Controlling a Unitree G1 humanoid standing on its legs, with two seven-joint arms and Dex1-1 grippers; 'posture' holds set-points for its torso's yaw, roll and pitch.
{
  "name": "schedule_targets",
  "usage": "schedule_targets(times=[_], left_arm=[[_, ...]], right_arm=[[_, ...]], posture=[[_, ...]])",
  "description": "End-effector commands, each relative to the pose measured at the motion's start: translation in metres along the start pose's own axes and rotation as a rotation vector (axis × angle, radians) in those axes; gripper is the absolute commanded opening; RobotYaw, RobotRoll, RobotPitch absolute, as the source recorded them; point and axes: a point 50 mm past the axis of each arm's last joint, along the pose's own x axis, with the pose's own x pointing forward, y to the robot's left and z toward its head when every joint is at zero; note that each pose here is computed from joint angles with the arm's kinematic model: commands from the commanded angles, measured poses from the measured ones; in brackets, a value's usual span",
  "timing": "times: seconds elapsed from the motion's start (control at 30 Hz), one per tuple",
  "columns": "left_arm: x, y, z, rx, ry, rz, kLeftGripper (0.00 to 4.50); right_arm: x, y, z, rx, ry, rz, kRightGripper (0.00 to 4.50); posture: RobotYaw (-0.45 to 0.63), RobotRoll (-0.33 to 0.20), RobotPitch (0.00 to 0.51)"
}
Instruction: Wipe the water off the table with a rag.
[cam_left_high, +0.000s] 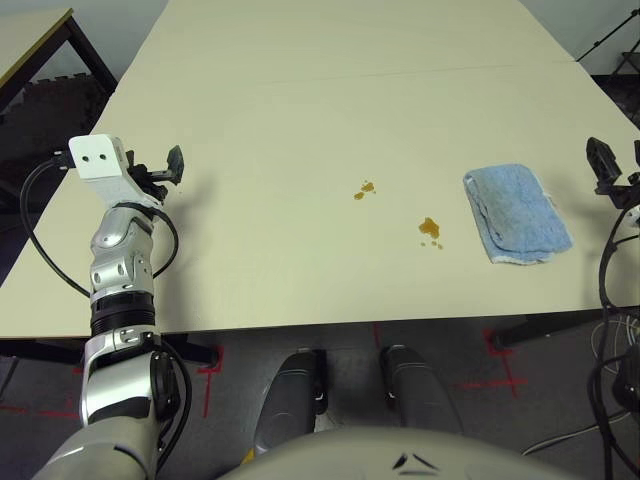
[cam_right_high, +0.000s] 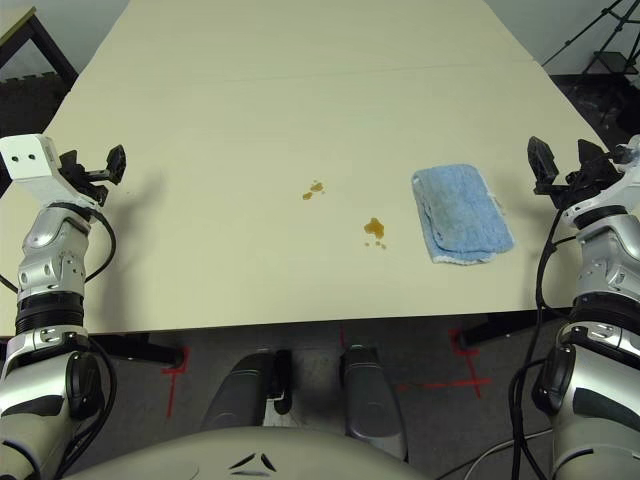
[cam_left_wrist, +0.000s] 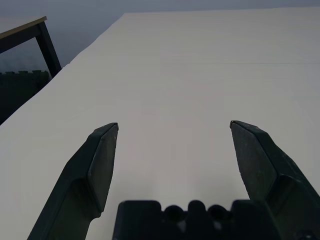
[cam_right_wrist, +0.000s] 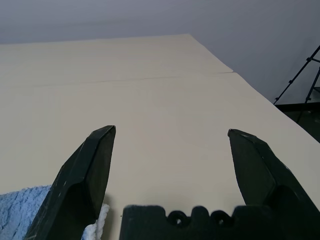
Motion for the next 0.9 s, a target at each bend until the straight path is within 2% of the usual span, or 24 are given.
schedule_targets(times=[0.03, 0.27, 0.43, 0.6, 0.77, 0.9], left_arm=[[0.0, 0.001, -0.003, 0.005, 0.015, -0.003, 4.5], [0.004, -0.01, 0.002, -0.007, 0.009, -0.083, 4.5], [0.007, -0.025, 0.016, -0.036, -0.008, -0.303, 4.5], [-0.002, -0.045, 0.025, -0.07, 0.027, -0.618, 4.5], [-0.022, -0.069, 0.033, -0.094, 0.077, -0.932, 4.5], [-0.037, -0.077, 0.03, -0.062, 0.13, -1.098, 4.5]], right_arm=[[-0.007, -0.007, -0.003, -0.008, 0.012, -0.03, 4.48], [-0.007, -0.006, -0.002, -0.005, 0.02, -0.032, 4.48], [-0.007, -0.004, -0.005, 0.011, 0.042, -0.027, 4.48], [-0.006, -0.002, -0.008, 0.036, 0.069, -0.021, 4.48], [-0.002, 0.001, -0.006, 0.048, 0.092, -0.002, 4.48], [0.003, 0.002, 0.0, 0.074, 0.095, 0.009, 4.48]], posture=[[-0.14, 0.0, 0.17], [-0.14, 0.0, 0.182], [-0.14, 0.0, 0.186], [-0.14, 0.0, 0.184], [-0.15, 0.0, 0.177], [-0.15, 0.0, 0.172]])
